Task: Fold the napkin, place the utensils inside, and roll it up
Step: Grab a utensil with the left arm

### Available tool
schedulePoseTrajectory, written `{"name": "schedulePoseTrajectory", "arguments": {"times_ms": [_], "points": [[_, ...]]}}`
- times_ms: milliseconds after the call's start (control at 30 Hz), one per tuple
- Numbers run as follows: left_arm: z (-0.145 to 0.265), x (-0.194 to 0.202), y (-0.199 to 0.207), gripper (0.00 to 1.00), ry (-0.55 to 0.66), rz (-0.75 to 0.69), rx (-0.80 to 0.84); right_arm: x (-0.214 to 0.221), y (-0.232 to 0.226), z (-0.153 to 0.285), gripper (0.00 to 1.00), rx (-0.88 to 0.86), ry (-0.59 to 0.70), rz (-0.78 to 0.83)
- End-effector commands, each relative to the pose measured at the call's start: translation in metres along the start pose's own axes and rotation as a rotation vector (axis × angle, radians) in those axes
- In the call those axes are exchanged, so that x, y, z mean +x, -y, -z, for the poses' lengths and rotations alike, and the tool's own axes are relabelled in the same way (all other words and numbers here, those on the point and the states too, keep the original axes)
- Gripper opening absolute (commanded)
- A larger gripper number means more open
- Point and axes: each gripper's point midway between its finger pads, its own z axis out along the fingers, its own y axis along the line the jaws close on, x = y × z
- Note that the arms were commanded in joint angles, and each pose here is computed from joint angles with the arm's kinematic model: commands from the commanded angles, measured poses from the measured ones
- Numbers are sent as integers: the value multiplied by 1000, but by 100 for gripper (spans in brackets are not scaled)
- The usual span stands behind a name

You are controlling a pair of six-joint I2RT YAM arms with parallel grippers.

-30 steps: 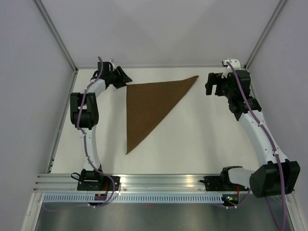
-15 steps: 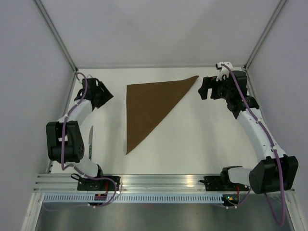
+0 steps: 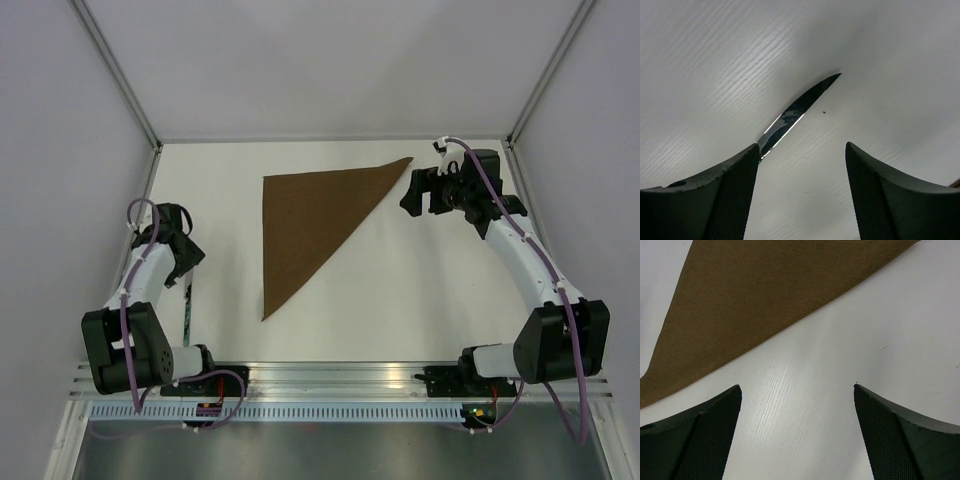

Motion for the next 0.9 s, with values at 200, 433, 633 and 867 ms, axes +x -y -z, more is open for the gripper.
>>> {"name": "schedulePoseTrajectory", "arguments": {"times_ms": [200, 433, 633, 867], "points": [[-7, 9, -14, 72, -162, -80, -52, 6, -7, -5, 97, -49, -36, -14], [-27, 33, -16, 69, -253, -94, -74, 8, -7, -6, 96, -49, -44, -19], [-36, 42, -13, 65, -303, -101, -74, 11, -5, -9, 95, -48, -57, -25], [-43, 47, -8, 59, -326, -92, -63, 11, -6, -10, 94, -53, -57, -29]]}}
